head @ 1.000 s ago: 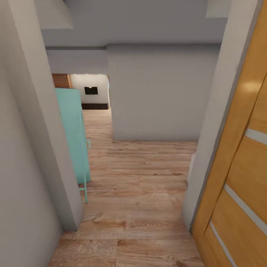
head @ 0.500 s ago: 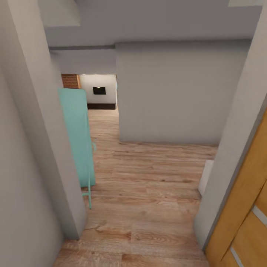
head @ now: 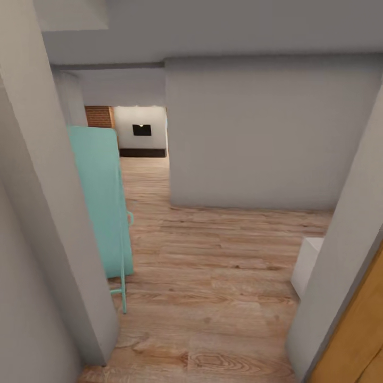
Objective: Move the two storage containers from the living room to the garage. In the garage, place one container on the floor and stack the other container on top of it (either order is fine).
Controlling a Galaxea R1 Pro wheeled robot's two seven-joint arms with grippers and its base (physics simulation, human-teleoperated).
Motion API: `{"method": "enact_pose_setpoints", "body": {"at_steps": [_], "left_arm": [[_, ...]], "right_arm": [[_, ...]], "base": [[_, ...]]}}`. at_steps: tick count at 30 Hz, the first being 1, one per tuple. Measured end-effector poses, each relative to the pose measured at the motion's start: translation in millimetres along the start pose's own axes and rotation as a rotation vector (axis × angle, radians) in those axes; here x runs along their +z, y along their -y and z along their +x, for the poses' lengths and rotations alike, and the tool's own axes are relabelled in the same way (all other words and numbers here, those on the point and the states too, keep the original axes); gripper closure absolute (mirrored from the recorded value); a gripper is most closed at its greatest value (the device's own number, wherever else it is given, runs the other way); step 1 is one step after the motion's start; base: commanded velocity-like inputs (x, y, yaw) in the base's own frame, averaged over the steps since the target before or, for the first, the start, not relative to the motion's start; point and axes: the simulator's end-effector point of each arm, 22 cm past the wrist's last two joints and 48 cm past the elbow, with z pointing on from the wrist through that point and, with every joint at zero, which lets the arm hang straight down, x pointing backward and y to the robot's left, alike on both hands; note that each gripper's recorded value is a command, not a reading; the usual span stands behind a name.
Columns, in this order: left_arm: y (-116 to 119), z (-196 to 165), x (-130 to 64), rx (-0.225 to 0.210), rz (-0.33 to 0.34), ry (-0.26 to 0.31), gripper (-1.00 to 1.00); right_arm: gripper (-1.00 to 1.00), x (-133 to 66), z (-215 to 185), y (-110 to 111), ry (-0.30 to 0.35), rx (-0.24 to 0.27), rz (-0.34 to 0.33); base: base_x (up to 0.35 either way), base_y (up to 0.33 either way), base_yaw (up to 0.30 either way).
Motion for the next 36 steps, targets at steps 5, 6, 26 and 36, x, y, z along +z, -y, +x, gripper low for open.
{"method": "enact_pose_setpoints", "body": {"at_steps": [5,6,26,36], "left_arm": [[0.0,-0.5,0.0,0.000,0.000,0.002,-1.00],[0.0,-0.8,0.0,0.000,0.000,0.004,-1.00],[-0.2,-1.5,0.0,0.000,0.000,0.006,-1.00],[0.1,-1.5,0.0,0.000,0.001,0.007,-1.00]], "right_arm": [[-1.00,0.0,0.1,-0.1,0.000,-0.003,-0.001],[-1.00,0.0,0.0,-0.1,0.000,-0.004,-0.001],[-1.00,-0.1,4.6,-4.9,-0.025,0.028,-0.009],[-1.00,-0.1,4.7,-3.9,-0.025,0.007,-0.005]], "base": [[0.322,0.000,0.000],[0.322,0.000,0.000],[0.322,0.000,0.000],[0.322,0.000,0.000]]}}
